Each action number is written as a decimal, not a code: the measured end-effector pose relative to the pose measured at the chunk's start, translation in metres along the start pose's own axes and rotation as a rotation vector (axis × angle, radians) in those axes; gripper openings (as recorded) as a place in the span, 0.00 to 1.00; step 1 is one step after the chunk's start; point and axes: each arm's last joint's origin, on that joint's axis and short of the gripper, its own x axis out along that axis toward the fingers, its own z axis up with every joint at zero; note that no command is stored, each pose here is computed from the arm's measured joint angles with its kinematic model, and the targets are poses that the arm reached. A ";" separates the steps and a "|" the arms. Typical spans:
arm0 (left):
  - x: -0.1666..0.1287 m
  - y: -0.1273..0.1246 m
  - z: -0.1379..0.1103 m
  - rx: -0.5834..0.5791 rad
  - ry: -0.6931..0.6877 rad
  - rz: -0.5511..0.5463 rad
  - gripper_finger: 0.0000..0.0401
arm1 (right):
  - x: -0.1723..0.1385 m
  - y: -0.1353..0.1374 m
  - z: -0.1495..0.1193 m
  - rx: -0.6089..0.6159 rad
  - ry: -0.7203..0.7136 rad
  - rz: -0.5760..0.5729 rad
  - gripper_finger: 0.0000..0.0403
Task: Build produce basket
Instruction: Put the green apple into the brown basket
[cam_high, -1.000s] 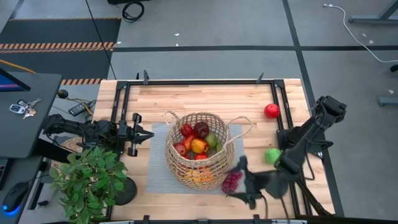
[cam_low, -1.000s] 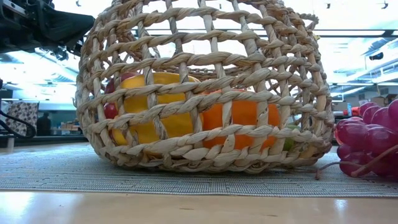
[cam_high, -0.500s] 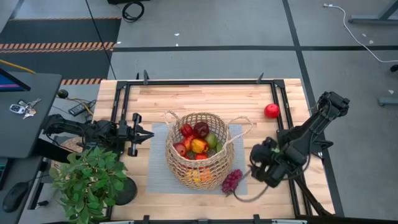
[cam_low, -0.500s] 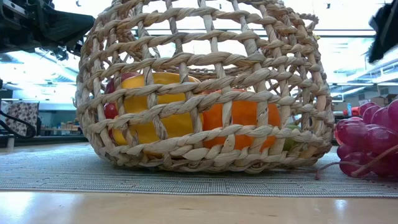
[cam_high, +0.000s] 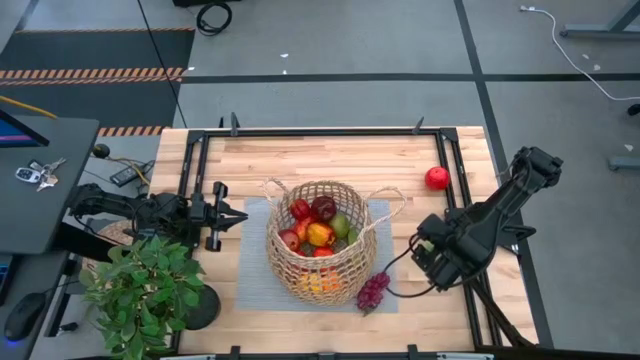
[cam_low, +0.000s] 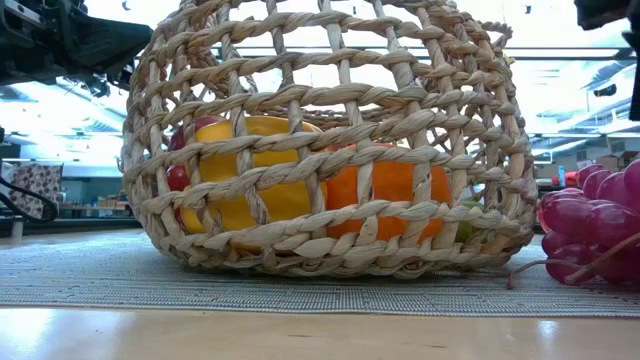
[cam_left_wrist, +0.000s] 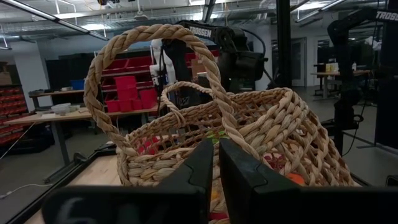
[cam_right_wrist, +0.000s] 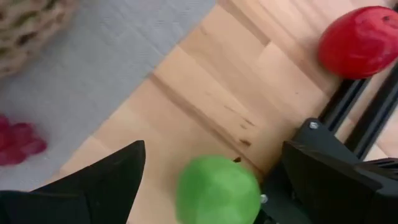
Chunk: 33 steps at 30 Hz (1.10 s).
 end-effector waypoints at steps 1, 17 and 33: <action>0.000 0.000 0.000 0.000 0.000 0.000 0.09 | 0.003 -0.001 -0.003 0.005 -0.007 -0.011 0.95; 0.000 0.000 0.000 0.000 0.000 0.000 0.09 | 0.048 -0.010 -0.043 0.137 0.014 -0.014 0.96; 0.000 0.000 0.000 0.000 0.000 0.000 0.09 | 0.067 -0.005 -0.058 0.169 0.121 -0.070 0.96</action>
